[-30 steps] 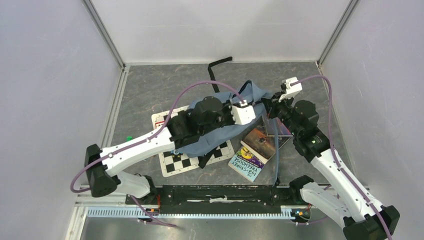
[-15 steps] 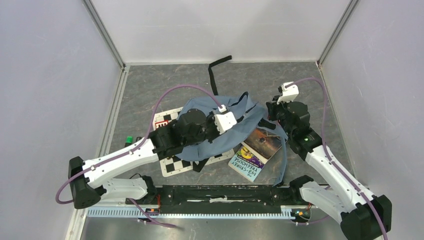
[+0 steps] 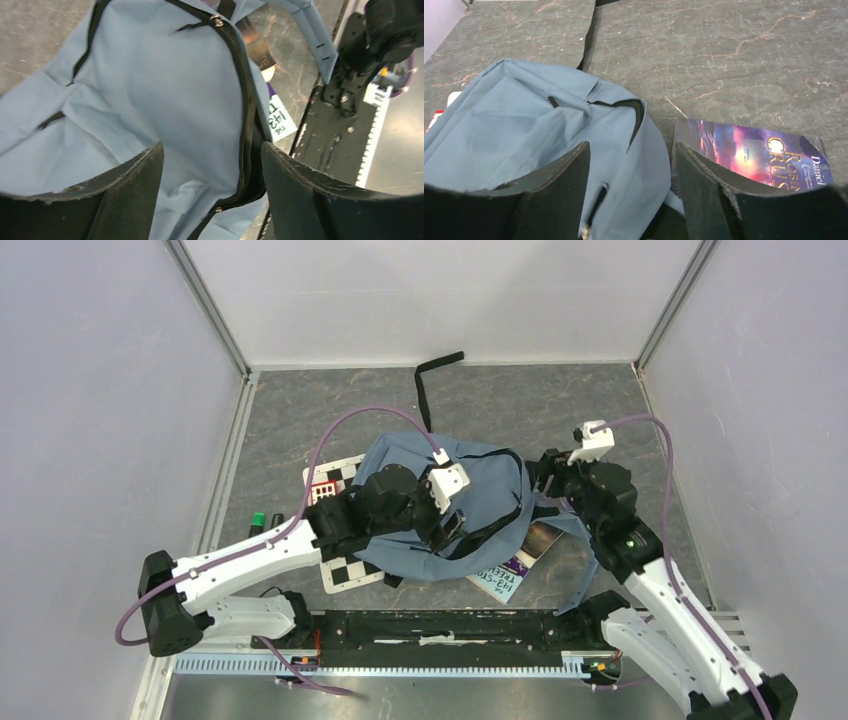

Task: Pack the student bag
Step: Unzip the student bag at the center of the board.

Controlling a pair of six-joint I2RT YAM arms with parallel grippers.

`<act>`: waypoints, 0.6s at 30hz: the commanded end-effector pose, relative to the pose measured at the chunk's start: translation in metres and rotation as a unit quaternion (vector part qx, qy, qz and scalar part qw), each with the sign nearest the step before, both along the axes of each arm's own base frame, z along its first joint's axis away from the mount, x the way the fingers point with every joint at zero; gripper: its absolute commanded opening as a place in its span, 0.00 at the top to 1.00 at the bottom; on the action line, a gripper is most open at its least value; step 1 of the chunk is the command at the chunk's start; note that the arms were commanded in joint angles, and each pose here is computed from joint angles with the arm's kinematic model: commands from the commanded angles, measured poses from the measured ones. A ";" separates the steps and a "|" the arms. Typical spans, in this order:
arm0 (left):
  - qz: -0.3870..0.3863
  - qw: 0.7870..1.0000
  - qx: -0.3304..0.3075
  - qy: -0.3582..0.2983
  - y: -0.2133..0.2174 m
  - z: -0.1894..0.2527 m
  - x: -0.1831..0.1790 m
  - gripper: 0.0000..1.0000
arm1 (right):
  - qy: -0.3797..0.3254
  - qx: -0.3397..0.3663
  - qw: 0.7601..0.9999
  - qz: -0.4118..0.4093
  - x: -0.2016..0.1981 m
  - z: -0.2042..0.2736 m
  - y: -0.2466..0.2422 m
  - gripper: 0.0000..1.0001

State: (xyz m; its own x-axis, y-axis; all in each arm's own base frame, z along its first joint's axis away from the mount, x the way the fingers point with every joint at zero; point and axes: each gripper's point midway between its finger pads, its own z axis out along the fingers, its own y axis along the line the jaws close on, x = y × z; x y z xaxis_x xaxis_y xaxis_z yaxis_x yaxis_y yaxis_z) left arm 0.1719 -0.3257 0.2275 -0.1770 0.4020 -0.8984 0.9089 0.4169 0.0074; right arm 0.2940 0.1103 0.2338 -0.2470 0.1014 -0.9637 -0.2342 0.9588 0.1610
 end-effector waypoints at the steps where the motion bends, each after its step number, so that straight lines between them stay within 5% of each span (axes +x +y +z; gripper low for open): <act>1: 0.008 0.994 -0.070 0.081 -0.025 0.006 -0.009 0.20 | 0.032 0.052 0.998 0.007 -0.028 -0.014 0.001 0.26; 5: 0.020 0.991 -0.083 0.107 -0.042 -0.003 -0.006 0.10 | 0.057 0.077 0.995 0.001 -0.044 -0.033 -0.002 0.15; 10: 0.046 0.992 -0.066 0.099 -0.063 -0.015 -0.001 0.04 | 0.093 0.066 0.993 -0.002 -0.052 -0.055 -0.004 0.15; 18: 0.113 0.988 -0.078 0.064 -0.076 -0.005 0.024 0.08 | 0.095 0.051 0.994 0.031 -0.054 -0.052 0.004 0.15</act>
